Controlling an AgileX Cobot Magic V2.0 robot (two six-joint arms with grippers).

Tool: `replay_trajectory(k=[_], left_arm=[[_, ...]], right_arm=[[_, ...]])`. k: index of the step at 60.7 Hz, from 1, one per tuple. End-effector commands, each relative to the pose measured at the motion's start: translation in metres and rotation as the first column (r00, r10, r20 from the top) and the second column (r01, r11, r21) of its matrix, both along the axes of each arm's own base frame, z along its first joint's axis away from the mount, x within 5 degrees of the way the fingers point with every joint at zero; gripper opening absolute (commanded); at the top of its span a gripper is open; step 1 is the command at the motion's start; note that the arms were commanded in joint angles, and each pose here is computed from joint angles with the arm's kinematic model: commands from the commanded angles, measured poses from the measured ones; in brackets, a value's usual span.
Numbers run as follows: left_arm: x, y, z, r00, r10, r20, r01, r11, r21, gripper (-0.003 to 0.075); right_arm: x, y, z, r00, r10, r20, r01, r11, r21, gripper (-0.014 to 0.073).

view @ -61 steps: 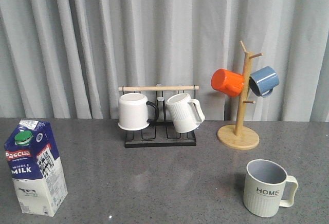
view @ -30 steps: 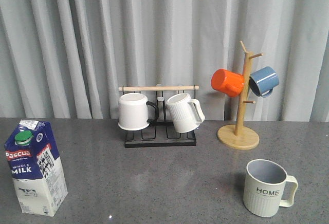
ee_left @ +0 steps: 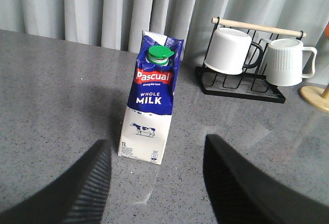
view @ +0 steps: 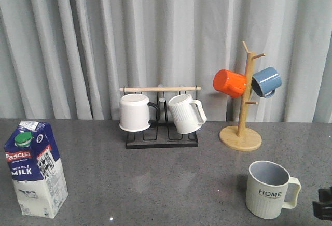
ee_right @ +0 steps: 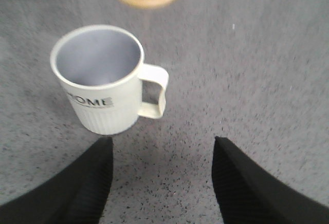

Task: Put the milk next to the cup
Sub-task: 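Reach the right gripper down to the white HOME mug and grasp it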

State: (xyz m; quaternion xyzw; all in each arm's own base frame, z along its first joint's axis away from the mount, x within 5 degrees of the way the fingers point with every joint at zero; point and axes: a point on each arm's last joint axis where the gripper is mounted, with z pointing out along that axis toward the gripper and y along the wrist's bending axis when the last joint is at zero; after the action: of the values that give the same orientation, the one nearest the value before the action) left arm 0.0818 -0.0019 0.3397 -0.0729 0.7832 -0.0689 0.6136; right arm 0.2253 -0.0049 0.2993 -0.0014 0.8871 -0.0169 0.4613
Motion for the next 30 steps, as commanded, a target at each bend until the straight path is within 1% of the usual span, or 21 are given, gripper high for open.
replay_trajectory(k=[1,6,15,23,30], left_arm=[[0.002,0.000,0.015,0.997,0.006,0.081,-0.005,1.000,-0.010,0.0398],[0.002,0.000,0.015,0.997,0.006,0.081,-0.005,1.000,-0.010,0.0398],[0.002,0.000,0.014,0.997,0.005,0.074,-0.004,1.000,-0.010,0.0398],[0.002,0.000,0.014,0.997,0.005,0.072,-0.005,1.000,-0.009,0.0398],[0.002,0.000,0.014,0.997,0.005,0.071,-0.004,1.000,-0.009,0.0398]], right_arm=[[0.019,-0.003,-0.001,0.999,-0.021,0.049,0.020,0.999,0.025,0.0412],[0.030,-0.003,-0.014,1.000,-0.021,0.012,0.021,0.999,0.028,0.0412],[0.048,-0.003,-0.029,1.000,-0.021,0.021,0.020,0.999,0.034,0.0412],[0.060,-0.006,-0.044,1.000,-0.015,0.009,0.015,1.000,0.009,0.0412],[0.067,-0.006,-0.049,1.000,-0.008,0.024,0.008,1.000,0.001,0.0412]])
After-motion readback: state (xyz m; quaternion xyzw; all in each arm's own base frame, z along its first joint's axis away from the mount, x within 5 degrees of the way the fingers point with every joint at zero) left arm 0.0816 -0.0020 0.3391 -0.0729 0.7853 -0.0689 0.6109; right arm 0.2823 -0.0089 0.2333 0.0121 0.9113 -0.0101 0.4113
